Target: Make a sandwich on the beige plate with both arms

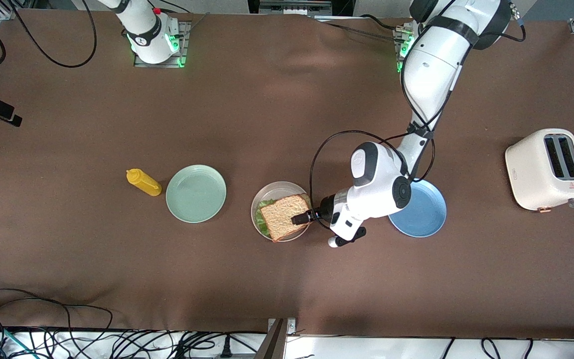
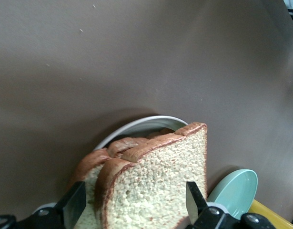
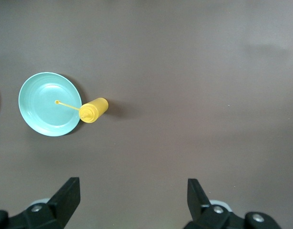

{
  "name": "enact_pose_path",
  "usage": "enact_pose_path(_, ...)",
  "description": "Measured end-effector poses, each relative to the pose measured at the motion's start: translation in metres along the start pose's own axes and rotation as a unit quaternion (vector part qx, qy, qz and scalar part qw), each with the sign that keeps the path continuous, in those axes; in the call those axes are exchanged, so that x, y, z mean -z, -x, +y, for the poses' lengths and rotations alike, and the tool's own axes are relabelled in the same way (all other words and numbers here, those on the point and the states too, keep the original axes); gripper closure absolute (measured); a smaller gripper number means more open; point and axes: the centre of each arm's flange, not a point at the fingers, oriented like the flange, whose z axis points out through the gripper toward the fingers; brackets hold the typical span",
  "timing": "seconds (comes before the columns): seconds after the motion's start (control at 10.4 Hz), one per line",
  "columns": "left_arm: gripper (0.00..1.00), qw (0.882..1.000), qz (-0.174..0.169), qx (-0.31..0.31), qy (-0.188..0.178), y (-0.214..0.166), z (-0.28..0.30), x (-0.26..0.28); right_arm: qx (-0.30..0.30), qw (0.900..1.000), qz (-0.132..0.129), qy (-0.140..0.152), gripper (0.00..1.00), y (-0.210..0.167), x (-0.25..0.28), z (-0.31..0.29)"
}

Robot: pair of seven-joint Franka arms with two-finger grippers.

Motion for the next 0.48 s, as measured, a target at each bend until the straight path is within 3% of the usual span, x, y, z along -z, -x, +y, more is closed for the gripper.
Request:
enact_pose_path(0.29, 0.03, 0.999, -0.009, -0.015, -0.031, -0.011, -0.012, 0.014, 0.001, 1.000, -0.007, -0.001, 0.00, 0.002, -0.001, -0.001)
enact_pose_path(0.48, 0.00, 0.996, -0.009, -0.048, -0.074, -0.019, -0.013, 0.044, 0.002, 1.000, -0.007, -0.001, 0.00, 0.002, -0.001, -0.002)
